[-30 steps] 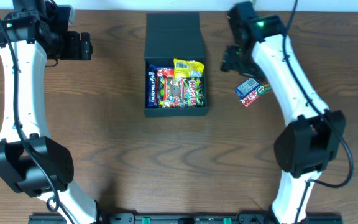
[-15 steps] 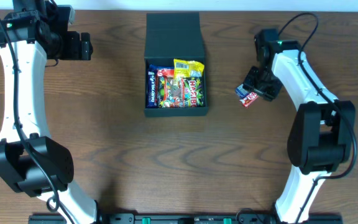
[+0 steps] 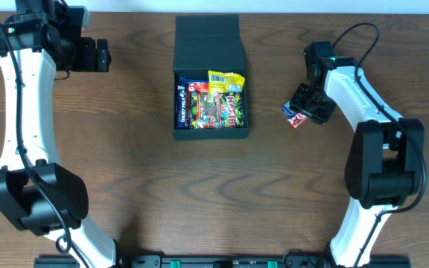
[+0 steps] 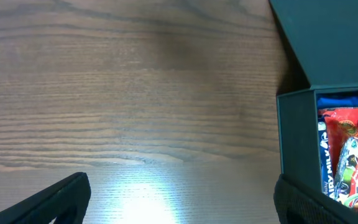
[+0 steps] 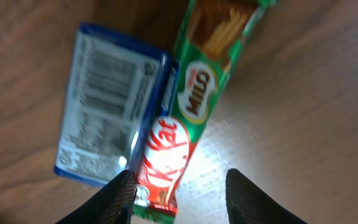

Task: Pack container
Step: 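Release the bar and move the right gripper to the green Milo bar, then grasp the green Milo KitKat bar with the right gripper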

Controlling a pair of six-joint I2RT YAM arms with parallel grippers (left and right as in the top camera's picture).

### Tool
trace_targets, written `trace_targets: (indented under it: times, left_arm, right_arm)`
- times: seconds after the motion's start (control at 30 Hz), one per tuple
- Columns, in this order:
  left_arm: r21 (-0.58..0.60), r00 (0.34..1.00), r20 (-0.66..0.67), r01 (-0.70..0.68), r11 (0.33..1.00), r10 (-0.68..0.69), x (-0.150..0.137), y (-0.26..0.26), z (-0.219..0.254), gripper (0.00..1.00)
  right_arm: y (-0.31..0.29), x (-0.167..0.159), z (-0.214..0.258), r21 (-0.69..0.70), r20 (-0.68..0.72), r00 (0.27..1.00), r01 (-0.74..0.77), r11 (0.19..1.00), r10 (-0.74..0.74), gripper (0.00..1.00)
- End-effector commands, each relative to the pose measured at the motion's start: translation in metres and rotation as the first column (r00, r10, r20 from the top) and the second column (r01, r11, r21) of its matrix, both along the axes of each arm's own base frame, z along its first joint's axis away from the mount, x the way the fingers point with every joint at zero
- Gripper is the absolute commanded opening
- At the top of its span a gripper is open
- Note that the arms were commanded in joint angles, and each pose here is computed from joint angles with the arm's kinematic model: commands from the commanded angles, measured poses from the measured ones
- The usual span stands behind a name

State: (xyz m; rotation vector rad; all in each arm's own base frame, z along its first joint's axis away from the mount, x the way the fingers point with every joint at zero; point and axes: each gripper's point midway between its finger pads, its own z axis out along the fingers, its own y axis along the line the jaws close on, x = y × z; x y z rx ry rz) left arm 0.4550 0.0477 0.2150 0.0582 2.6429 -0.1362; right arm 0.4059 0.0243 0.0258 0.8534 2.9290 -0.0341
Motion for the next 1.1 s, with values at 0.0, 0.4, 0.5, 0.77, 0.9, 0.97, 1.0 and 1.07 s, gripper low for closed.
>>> trace_targets:
  times: [0.0, 0.4, 0.5, 0.77, 0.9, 0.97, 1.0, 1.07]
  left_arm:
    - [0.004, 1.000, -0.010, -0.006, 1.000, 0.006, 0.000, 0.002, -0.003, 0.95]
    - [0.004, 1.000, -0.011, -0.006, 1.000, 0.006, 0.000, 0.002, -0.004, 0.95]
    - [0.004, 1.000, -0.011, -0.006, 1.000, 0.006, 0.000, 0.002, -0.004, 0.96]
    - [0.006, 1.000, -0.011, -0.007, 1.000, 0.007, 0.000, 0.003, -0.004, 0.95]
    - [0.009, 1.000, -0.011, -0.008, 1.000, 0.008, 0.000, 0.003, -0.004, 0.95]
    - [0.011, 1.000, -0.012, -0.009, 1.000, 0.009, 0.000, 0.004, -0.004, 0.95]
    - [0.011, 1.000, -0.012, -0.009, 1.000, 0.009, 0.000, 0.004, -0.004, 0.95]
    - [0.011, 1.000, -0.012, -0.009, 1.000, 0.009, 0.000, 0.004, -0.004, 0.95]
  right_arm:
    - [-0.006, 0.001, -0.005, -0.002, -0.001, 1.000, 0.012, 1.000, -0.012, 0.49]
    - [-0.011, -0.002, -0.022, 0.005, -0.041, 0.999, 0.010, 1.000, -0.009, 0.51]
    - [-0.011, -0.002, -0.024, 0.004, -0.045, 0.999, 0.010, 1.000, -0.009, 0.51]
    - [-0.017, 0.002, -0.024, -0.001, -0.027, 0.999, 0.023, 1.000, -0.023, 0.50]
    - [-0.018, 0.005, -0.024, -0.001, -0.016, 1.000, 0.025, 1.000, -0.026, 0.49]
    - [-0.018, 0.007, -0.024, -0.001, -0.006, 1.000, 0.025, 1.000, -0.025, 0.48]
    - [-0.018, 0.009, -0.024, 0.000, -0.001, 1.000, 0.024, 1.000, -0.024, 0.46]
    - [-0.018, 0.012, -0.023, 0.000, 0.014, 1.000, 0.017, 1.000, -0.017, 0.44]
